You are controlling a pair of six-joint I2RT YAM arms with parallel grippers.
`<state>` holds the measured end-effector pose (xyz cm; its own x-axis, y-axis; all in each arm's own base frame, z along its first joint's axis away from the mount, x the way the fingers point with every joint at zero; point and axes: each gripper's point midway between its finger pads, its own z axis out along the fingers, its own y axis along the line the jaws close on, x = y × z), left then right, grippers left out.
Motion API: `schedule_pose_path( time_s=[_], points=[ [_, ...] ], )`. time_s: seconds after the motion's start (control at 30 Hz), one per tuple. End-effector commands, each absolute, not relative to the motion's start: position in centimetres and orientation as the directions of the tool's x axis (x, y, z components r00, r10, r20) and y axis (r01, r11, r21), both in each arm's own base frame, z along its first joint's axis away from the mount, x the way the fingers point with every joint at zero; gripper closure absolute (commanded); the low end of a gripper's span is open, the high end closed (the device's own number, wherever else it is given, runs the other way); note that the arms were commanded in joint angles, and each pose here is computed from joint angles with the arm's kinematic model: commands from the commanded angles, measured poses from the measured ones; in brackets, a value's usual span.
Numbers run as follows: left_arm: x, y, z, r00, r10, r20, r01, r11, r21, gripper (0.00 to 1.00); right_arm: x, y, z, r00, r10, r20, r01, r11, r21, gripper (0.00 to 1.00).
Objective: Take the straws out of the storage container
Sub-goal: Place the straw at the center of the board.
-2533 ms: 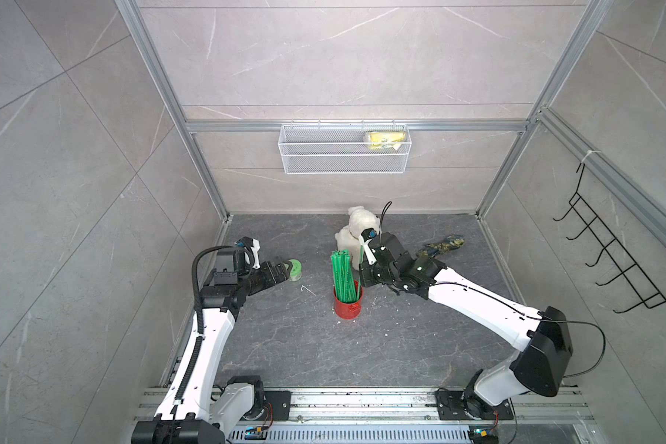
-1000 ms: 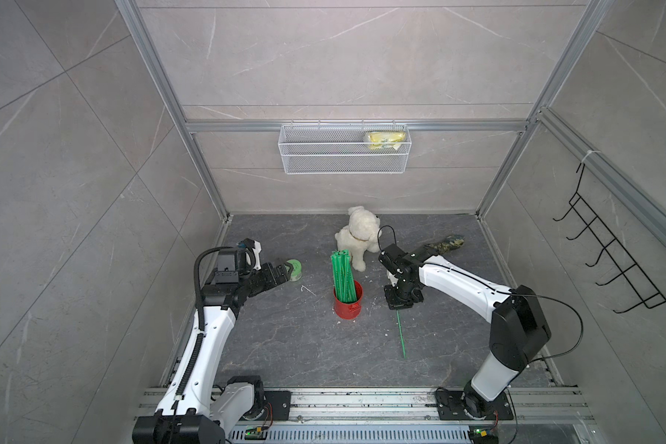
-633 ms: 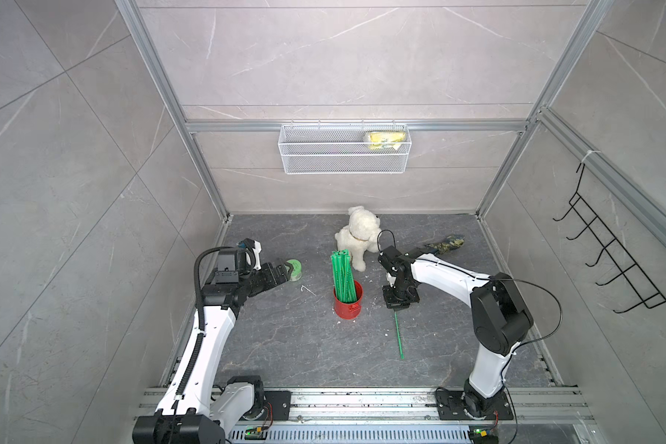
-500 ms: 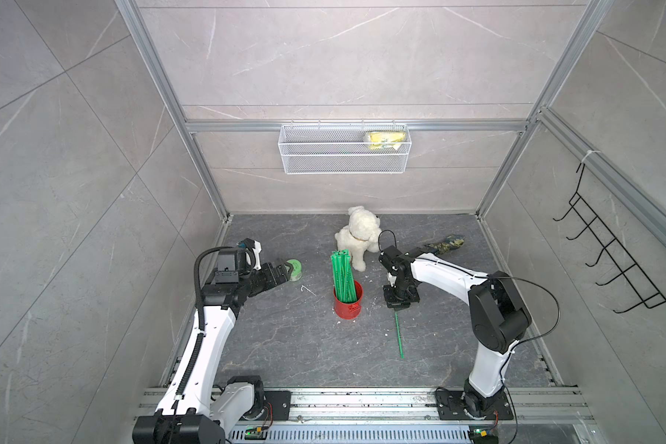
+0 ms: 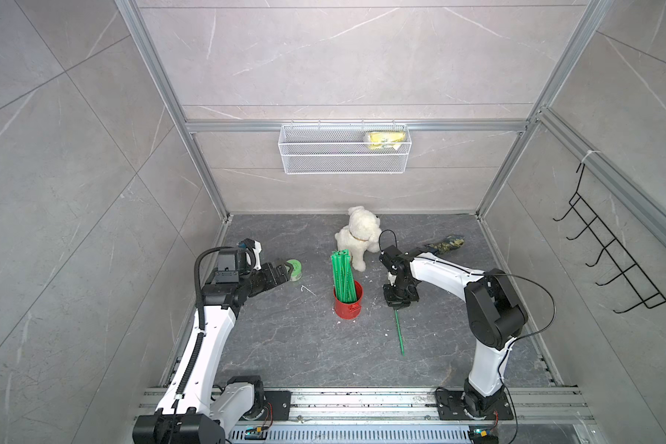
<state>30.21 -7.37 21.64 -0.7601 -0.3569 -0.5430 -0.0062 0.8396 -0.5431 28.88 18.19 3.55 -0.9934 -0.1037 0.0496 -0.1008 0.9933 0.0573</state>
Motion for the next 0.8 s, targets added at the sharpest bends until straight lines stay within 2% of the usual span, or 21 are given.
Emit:
schedule_pose_path(
  time_s=[0.0,0.3,0.47,0.6,0.77],
  points=[
    [30.3,-7.9,23.1,-0.753,-0.330,-0.569,0.046,0.836,-0.547,0.00,29.5,18.5,3.4,-0.992,-0.118,0.045,-0.115,0.991,0.066,0.86],
    [30.4,-7.9,23.0,-0.756,-0.330,-0.566,0.045,0.836,-0.548,0.00,29.7,18.4,4.0,-0.993,-0.114,0.034,-0.111,0.991,0.075,0.78],
    [30.4,-7.9,23.0,-0.756,-0.332,-0.565,0.043,0.835,-0.549,0.00,29.5,18.5,5.8,-0.993,-0.120,-0.007,-0.120,0.987,0.104,0.77],
    [30.4,-7.9,23.1,-0.754,-0.332,-0.567,0.046,0.835,-0.549,0.00,29.3,19.2,9.4,-0.981,-0.141,-0.132,-0.163,0.972,0.168,0.76],
    [30.3,-7.9,23.1,-0.752,-0.332,-0.569,0.047,0.834,-0.549,0.00,28.9,20.4,15.8,-0.916,-0.143,-0.374,-0.244,0.940,0.239,0.73]
  ],
)
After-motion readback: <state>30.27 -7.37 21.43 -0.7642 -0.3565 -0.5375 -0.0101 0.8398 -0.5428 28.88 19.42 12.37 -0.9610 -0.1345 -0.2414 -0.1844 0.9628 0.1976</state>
